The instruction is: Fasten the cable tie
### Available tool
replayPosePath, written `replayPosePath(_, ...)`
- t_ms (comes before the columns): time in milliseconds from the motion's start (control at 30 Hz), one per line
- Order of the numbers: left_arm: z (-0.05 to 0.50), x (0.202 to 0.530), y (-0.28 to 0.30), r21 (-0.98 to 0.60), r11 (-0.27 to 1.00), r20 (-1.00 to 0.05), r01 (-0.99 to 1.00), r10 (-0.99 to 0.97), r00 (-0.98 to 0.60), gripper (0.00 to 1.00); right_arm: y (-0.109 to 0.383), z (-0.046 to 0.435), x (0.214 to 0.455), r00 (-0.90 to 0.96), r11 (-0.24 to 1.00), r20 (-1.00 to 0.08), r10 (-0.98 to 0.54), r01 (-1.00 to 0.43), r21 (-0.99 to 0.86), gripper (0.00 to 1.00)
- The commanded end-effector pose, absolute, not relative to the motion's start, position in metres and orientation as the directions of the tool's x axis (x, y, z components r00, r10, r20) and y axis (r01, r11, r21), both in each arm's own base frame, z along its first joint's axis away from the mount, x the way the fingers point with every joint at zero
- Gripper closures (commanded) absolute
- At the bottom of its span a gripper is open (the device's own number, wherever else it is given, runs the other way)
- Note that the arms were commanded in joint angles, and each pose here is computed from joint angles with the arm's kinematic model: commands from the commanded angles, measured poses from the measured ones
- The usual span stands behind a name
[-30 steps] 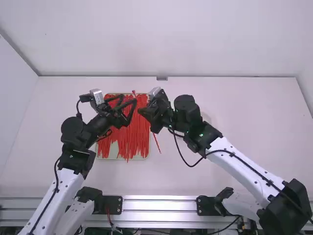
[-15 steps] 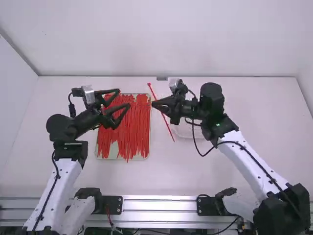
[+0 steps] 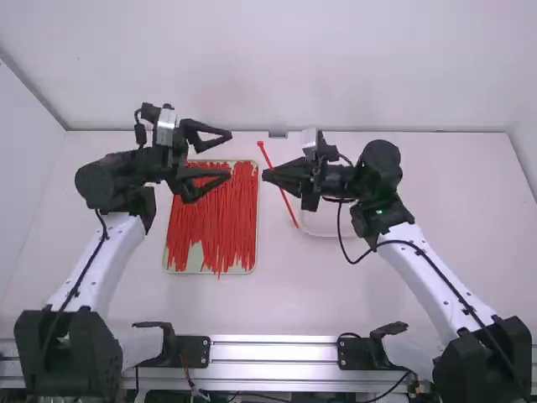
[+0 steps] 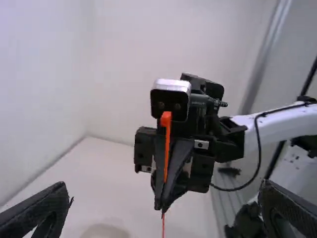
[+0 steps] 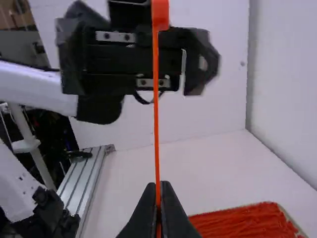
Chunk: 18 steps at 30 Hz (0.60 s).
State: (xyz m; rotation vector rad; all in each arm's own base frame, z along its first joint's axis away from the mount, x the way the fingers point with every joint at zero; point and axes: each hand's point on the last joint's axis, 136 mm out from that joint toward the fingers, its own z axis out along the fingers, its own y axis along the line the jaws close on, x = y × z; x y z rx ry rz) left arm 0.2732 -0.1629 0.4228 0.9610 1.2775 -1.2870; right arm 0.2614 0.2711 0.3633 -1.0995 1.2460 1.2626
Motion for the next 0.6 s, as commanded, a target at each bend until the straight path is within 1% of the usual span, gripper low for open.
replayPosePath(0,0.437,0.263,-0.174,-0.133,0.044,-0.987,0.990,-0.096,-0.128,0.01,0.271,0.390,0.257,-0.053,0.039,-0.993,0.101,-0.998,0.057,1.00)
replayPosePath(33,0.441,0.262,-0.176,-0.123,0.033,-0.988,0.992,-0.095,-0.119,0.00,0.270,0.394,0.258,-0.048,0.046,-0.992,0.113,-0.997,0.054,1.00)
replayPosePath(100,0.447,0.258,-0.181,-0.100,0.018,-0.991,0.995,-0.093,-0.098,0.04,0.270,0.399,0.259,-0.041,0.056,-0.991,0.130,-0.997,0.049,1.00)
replayPosePath(167,0.454,0.255,-0.184,-0.075,0.008,-0.993,0.997,-0.097,-0.074,0.10,0.269,0.402,0.258,-0.026,0.056,-0.989,0.146,-0.998,0.034,1.00)
replayPosePath(200,0.459,0.254,-0.185,-0.068,0.008,-0.992,0.998,-0.105,-0.067,0.16,0.269,0.405,0.254,-0.018,0.045,-0.986,0.164,-0.999,0.025,1.00)
replayPosePath(233,0.462,0.254,-0.186,-0.066,0.008,-0.992,0.998,-0.112,-0.064,0.19,0.270,0.407,0.252,-0.010,0.042,-0.984,0.179,-0.999,0.018,1.00)
replayPosePath(400,0.475,0.254,-0.189,-0.064,0.017,-0.985,0.998,-0.160,-0.061,0.21,0.271,0.415,0.248,-0.004,0.067,-0.963,0.271,-0.997,0.023,1.00)
replayPosePath(533,0.481,0.253,-0.191,-0.055,0.015,-0.983,0.998,-0.175,-0.052,0.23,0.272,0.414,0.243,-0.008,0.066,-0.951,0.308,-0.997,0.029,1.00)
replayPosePath(567,0.483,0.252,-0.190,-0.052,0.017,-0.983,0.999,-0.178,-0.048,0.25,0.273,0.412,0.241,-0.001,0.072,-0.946,0.325,-0.997,0.026,1.00)
